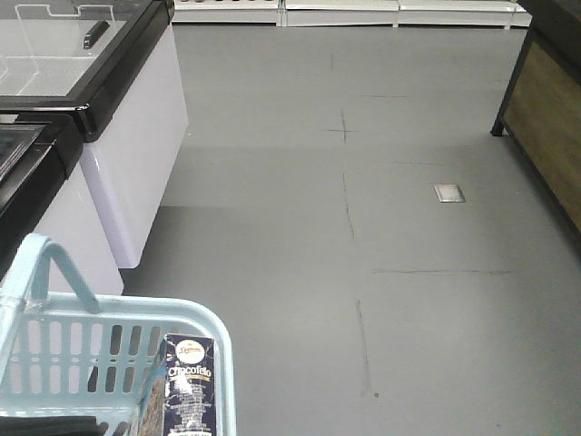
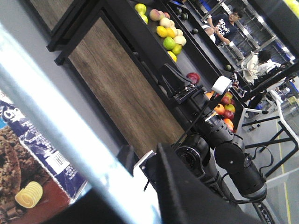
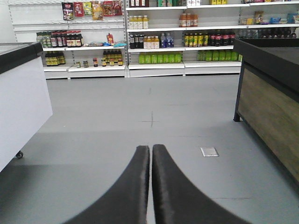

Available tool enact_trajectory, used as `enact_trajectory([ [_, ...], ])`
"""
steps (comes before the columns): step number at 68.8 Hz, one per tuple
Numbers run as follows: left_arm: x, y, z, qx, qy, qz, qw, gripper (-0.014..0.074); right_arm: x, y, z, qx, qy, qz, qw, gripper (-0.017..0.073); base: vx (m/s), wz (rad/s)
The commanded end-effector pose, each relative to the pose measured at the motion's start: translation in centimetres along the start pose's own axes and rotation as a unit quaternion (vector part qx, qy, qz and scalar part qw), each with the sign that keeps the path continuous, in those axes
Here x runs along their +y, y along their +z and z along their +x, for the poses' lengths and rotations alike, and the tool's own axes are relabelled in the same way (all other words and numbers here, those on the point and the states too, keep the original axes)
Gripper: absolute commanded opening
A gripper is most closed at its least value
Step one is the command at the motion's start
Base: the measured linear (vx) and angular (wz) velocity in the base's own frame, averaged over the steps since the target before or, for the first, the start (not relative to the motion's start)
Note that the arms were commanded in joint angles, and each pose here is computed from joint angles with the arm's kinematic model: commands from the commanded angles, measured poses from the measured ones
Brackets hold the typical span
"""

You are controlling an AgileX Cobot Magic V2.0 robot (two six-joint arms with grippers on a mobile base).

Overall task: Left arm holds basket, right arm returns cookies
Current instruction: 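Drive the base toward the drink shelves holding the basket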

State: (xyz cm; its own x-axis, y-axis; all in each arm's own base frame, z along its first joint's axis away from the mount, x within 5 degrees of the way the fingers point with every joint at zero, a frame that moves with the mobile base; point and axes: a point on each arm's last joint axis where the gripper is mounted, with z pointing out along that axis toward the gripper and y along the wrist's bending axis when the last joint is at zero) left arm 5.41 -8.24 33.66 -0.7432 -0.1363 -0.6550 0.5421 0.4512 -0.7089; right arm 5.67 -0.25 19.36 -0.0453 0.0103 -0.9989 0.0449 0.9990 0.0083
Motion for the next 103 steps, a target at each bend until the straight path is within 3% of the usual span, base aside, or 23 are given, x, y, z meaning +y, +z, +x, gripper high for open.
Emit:
enact_trajectory([
  [1,-1.16,-0.25,-1.1,-0.039,-0.006,0.036,0.999,-0.0006,-0.03,-0.1,-0.62,-0.04,-0.004,0.003,0.999,-0.0004,0.31,0.07],
  [103,-1.15,-0.25,-1.1,-0.039,-0.006,0.035,0.999,-0.0006,-0.03,-0.1,-0.62,-0.04,-0.004,0.003,0.999,-0.0004,0.44,-0.03],
])
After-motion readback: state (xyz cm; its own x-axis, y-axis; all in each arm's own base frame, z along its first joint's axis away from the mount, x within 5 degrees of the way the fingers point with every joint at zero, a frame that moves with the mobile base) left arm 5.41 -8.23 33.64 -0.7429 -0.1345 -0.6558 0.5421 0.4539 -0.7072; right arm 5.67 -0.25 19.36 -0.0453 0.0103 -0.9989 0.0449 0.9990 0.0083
